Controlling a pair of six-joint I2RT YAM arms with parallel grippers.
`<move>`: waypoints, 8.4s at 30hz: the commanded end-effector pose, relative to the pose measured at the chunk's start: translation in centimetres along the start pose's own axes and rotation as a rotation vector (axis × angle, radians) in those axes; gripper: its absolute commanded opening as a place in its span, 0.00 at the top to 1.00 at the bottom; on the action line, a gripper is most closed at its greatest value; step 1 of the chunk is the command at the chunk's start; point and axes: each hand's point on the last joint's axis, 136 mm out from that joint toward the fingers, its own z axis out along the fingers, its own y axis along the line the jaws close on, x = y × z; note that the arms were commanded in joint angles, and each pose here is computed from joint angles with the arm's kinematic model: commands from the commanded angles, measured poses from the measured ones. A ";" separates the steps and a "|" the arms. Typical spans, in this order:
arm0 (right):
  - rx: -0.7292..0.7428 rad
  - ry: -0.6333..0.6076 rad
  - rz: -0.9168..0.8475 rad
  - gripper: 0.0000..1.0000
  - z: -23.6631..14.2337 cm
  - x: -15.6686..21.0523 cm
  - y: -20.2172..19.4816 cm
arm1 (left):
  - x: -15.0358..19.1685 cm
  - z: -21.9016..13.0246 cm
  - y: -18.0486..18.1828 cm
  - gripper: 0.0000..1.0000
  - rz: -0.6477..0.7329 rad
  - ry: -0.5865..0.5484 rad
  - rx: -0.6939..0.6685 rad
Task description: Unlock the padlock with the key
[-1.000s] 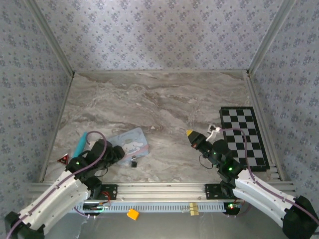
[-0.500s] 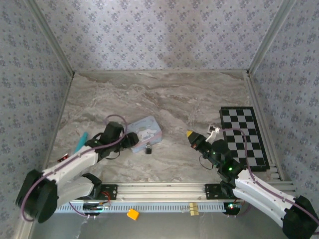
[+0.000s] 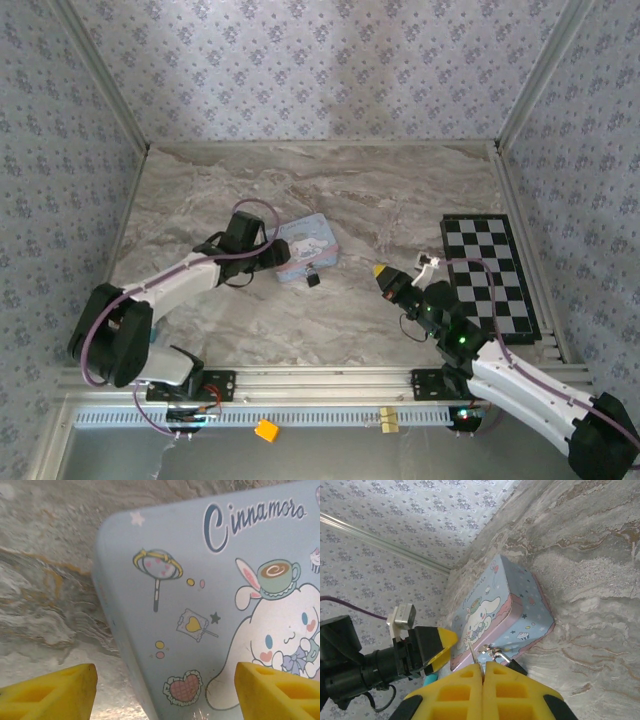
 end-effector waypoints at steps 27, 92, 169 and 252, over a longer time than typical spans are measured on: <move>0.003 -0.038 -0.004 1.00 -0.6 -0.2 -0.2 | 7.7 0.9 -8.9 0.32 0.161 -0.045 0.286; 0.092 0.045 0.144 1.00 0.5 4.1 -3.7 | 3.9 4.3 -10.3 0.86 -0.258 -0.048 0.385; -0.044 0.198 0.463 1.00 7.3 9.0 -1.7 | 5.7 2.3 -12.5 1.00 -0.649 0.015 0.636; -0.115 0.172 0.549 1.00 8.6 6.8 0.5 | 6.0 -0.2 -17.2 1.00 -0.588 -0.014 0.844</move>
